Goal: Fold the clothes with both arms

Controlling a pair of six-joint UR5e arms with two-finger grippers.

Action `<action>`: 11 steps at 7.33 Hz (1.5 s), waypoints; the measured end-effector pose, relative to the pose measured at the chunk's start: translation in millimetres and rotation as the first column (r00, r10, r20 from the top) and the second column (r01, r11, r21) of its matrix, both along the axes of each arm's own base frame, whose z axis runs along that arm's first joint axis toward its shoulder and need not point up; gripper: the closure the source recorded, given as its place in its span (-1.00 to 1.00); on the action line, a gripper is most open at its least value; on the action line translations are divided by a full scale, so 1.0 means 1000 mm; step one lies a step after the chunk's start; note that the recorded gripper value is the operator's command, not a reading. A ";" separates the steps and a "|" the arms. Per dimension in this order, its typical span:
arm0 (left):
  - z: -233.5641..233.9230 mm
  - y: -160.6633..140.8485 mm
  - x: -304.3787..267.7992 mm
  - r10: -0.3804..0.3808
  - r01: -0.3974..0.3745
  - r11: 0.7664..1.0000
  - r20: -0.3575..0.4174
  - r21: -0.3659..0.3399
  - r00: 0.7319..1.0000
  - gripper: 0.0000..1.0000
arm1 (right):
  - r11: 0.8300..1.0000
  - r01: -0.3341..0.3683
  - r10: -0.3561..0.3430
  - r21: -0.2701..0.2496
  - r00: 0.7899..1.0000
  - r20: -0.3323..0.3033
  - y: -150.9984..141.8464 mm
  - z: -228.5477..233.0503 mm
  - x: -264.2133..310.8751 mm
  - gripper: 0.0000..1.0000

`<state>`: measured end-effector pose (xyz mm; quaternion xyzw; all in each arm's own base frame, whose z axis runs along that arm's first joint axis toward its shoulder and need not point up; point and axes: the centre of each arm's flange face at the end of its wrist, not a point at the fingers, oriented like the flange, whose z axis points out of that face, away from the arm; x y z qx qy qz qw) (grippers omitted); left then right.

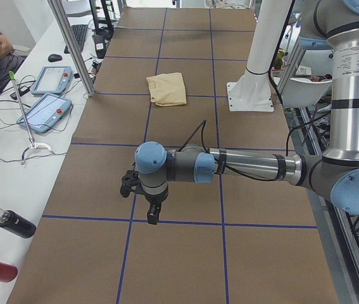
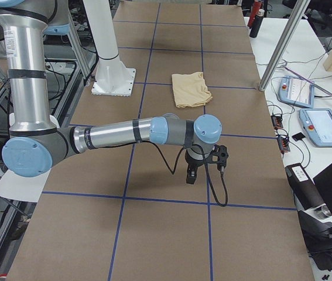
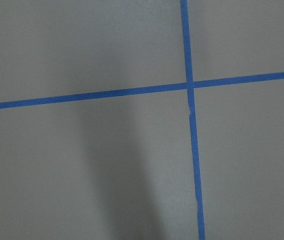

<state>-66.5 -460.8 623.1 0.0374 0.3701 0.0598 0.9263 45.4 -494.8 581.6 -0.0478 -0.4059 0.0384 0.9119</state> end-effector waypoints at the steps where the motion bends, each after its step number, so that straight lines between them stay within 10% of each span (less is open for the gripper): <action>1: 0.000 0.001 0.000 -0.001 0.001 1.000 0.001 -0.001 1.000 -1.00 | 1.000 0.001 -0.001 0.008 1.000 -0.017 0.007 0.006 0.001 -1.00; 11: 0.003 0.002 0.000 -0.022 0.022 0.999 0.007 -0.026 1.000 -1.00 | 0.998 -0.002 0.004 0.061 0.999 -0.042 0.040 0.045 0.004 -1.00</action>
